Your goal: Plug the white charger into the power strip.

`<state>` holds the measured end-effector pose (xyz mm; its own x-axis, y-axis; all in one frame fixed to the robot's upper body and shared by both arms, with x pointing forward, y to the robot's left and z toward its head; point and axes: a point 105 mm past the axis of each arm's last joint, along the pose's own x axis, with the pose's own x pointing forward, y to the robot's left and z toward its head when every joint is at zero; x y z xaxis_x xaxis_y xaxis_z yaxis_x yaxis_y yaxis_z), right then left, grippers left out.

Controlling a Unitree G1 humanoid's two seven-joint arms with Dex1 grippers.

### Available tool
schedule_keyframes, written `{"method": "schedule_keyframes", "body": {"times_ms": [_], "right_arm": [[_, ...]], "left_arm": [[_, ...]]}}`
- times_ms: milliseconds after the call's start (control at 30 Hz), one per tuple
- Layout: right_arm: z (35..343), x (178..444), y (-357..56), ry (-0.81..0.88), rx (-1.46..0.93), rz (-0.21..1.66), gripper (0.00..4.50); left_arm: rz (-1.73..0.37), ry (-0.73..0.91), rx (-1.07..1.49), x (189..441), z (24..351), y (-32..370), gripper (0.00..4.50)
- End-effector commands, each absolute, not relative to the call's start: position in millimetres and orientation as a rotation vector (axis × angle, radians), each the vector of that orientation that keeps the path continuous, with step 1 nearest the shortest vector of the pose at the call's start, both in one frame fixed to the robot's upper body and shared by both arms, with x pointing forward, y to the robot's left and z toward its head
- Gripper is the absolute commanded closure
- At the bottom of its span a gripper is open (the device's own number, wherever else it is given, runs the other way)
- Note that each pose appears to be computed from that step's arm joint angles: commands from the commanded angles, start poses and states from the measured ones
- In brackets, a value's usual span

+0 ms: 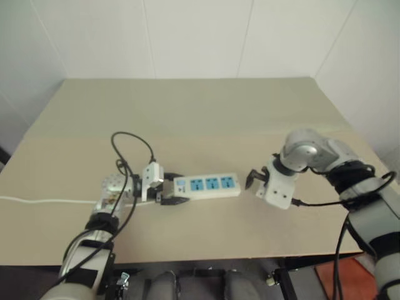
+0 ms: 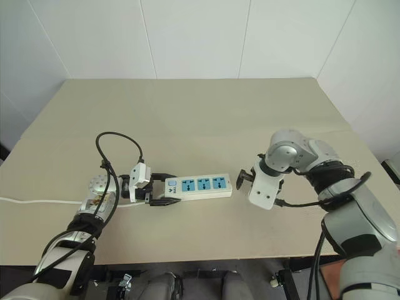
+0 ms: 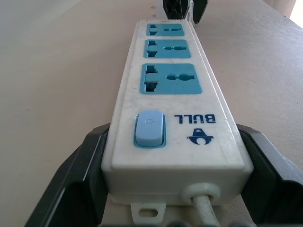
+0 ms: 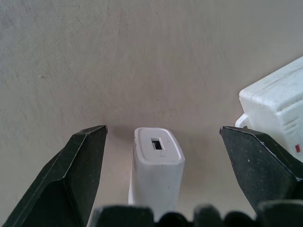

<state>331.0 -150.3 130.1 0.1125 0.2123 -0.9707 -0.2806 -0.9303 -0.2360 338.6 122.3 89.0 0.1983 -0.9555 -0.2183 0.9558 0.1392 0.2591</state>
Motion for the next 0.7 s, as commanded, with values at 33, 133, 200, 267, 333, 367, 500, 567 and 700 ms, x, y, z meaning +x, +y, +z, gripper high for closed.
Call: {"method": "schedule_keyframes", "body": {"times_ms": [33,133,200,267,333,367,500,567,700], "right_arm": [[139.6,334.4,-151.0,0.047,-2.078,1.85,0.0],[138.7,335.2,-152.6,0.051,-2.095,1.853,0.0],[138.2,335.8,-153.4,0.054,-2.1,1.853,0.0],[137.6,336.8,-154.7,0.059,-2.112,1.851,0.37],[137.4,337.0,-156.0,0.064,-2.123,1.855,0.91],[137.3,336.9,-156.4,0.065,-2.123,1.857,1.17],[137.2,337.0,-154.8,0.052,-2.125,1.856,2.5],[136.5,336.5,-154.5,0.046,-2.124,1.858,3.19],[136.8,335.6,-152.0,0.017,-2.117,1.849,3.38]], "left_arm": [[-1.383,0.003,0.396,336.3,88.3,123.3,1.21],[-1.382,0.01,0.398,335.3,86.1,124.1,1.21],[-1.382,0.013,0.399,334.9,85.1,124.2,1.21],[-1.382,0.016,0.402,334.8,84.3,124.4,1.21],[-1.383,0.018,0.404,334.7,84.0,124.4,1.21],[-1.383,0.019,0.405,334.7,83.9,124.5,1.21],[-1.387,0.026,0.416,334.3,82.6,124.8,1.21],[-1.387,0.027,0.416,334.3,82.3,124.8,1.21],[-1.389,0.032,0.42,334.3,81.9,125.4,1.21]]}}
